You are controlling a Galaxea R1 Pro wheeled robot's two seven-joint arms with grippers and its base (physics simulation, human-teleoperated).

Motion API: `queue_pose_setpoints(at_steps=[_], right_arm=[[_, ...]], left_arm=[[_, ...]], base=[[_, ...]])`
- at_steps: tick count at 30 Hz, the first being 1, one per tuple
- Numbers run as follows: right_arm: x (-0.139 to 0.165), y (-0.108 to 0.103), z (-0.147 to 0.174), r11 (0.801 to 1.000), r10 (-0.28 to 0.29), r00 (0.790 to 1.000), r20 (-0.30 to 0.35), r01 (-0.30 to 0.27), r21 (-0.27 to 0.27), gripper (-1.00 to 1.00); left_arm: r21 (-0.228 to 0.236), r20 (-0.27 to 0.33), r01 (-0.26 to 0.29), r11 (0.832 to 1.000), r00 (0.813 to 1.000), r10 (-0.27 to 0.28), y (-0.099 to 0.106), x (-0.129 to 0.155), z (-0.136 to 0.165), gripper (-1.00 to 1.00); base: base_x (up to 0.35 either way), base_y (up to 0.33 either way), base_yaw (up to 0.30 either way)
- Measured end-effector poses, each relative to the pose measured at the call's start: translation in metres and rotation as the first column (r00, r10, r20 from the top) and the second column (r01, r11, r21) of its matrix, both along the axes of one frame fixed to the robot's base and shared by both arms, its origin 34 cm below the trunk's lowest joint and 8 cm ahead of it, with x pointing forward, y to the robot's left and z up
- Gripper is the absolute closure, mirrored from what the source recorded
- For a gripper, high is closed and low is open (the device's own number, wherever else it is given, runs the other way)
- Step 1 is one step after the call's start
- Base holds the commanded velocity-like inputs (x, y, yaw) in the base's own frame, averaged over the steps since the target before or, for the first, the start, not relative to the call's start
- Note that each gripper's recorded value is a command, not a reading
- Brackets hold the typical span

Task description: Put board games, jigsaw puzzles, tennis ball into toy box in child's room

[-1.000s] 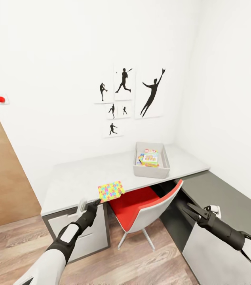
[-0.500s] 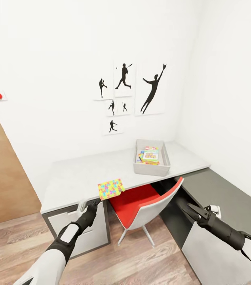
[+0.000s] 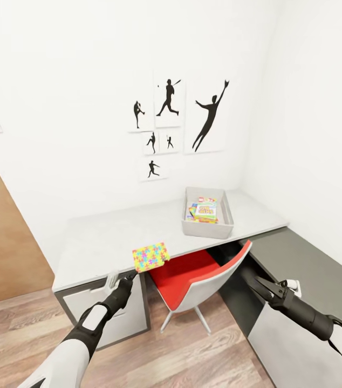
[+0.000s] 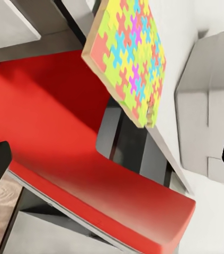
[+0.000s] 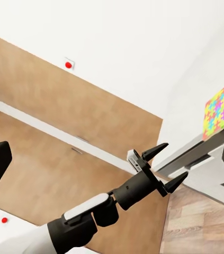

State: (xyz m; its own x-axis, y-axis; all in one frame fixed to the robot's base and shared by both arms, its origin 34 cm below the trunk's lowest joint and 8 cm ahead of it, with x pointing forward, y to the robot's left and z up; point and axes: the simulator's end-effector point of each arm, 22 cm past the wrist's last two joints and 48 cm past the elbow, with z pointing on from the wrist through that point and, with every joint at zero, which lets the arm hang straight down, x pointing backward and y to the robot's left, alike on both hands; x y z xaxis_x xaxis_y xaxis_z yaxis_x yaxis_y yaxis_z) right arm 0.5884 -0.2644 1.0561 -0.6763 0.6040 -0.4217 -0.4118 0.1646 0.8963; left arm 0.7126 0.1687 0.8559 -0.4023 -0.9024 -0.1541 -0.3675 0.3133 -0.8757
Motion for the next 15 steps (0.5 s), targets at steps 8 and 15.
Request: queue_pose_setpoints(at_steps=[8,15], right_arm=[[0.0005,0.0000,-0.0061,1.000,0.000,1.000,-0.013,0.000,0.000,-1.00],[0.0008,-0.0013,-0.0086,1.000,0.000,1.000,-0.018,0.000,-0.003,-1.00]], left_arm=[[-0.002,-0.010,0.003,1.000,1.000,-0.003,-0.0009,-0.0017,-0.0069,-1.00],[-0.001,-0.014,0.003,1.000,1.000,-0.003,-0.0011,-0.0022,-0.0099,-1.00]], base=[[0.147,-0.028,0.000],[0.054,-0.020,0.000]])
